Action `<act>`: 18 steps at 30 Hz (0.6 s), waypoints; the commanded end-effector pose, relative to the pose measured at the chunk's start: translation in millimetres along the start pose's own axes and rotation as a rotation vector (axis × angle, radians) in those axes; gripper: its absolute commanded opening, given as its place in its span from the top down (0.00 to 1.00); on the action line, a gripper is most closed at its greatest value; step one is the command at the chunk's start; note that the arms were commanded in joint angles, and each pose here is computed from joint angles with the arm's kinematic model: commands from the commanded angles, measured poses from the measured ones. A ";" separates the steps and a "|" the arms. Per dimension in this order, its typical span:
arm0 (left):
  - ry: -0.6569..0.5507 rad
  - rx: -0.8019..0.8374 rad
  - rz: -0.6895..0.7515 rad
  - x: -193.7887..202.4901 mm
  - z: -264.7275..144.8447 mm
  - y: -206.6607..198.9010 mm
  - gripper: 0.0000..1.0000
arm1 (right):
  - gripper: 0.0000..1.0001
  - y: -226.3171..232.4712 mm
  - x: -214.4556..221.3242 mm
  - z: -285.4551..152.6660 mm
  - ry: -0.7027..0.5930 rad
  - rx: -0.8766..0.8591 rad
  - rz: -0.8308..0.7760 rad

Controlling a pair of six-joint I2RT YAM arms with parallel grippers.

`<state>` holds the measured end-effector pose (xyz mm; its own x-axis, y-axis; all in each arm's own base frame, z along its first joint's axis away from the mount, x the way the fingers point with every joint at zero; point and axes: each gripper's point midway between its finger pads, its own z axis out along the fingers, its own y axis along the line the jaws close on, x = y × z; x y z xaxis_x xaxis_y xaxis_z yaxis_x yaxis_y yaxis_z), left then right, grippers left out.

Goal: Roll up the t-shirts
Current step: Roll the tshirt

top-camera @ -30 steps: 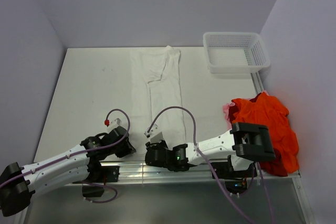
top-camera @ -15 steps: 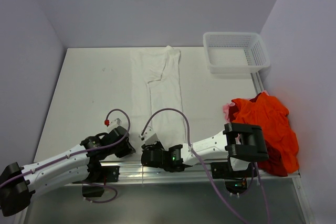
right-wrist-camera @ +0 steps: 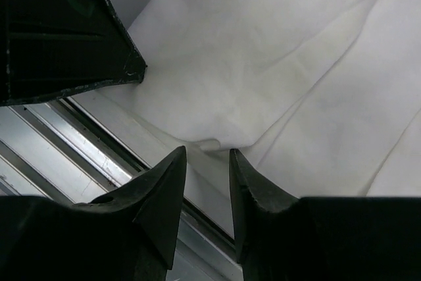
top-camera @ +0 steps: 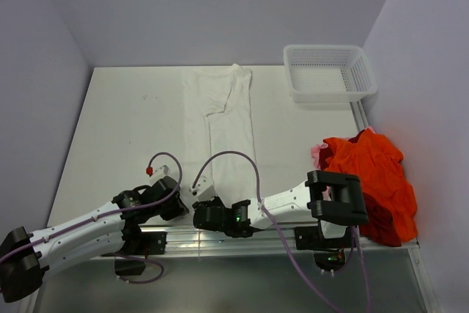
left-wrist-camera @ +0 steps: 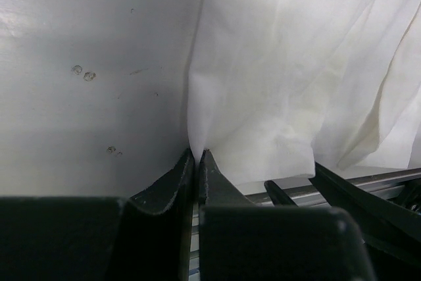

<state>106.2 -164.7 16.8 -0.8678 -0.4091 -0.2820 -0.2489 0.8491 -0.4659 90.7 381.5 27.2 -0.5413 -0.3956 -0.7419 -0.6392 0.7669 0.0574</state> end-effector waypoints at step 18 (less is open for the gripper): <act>0.002 0.003 0.020 -0.7 -3.0 -2.6 1.00 | 0.94 -13.5 -28.5 5.8 -0.054 0.021 0.071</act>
<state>106.1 -164.6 16.7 -0.8681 -0.4088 -0.2816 -0.2491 0.8493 -0.4654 109.7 387.5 26.9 -0.5577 -0.3804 -0.7378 -0.6232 0.7790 0.0694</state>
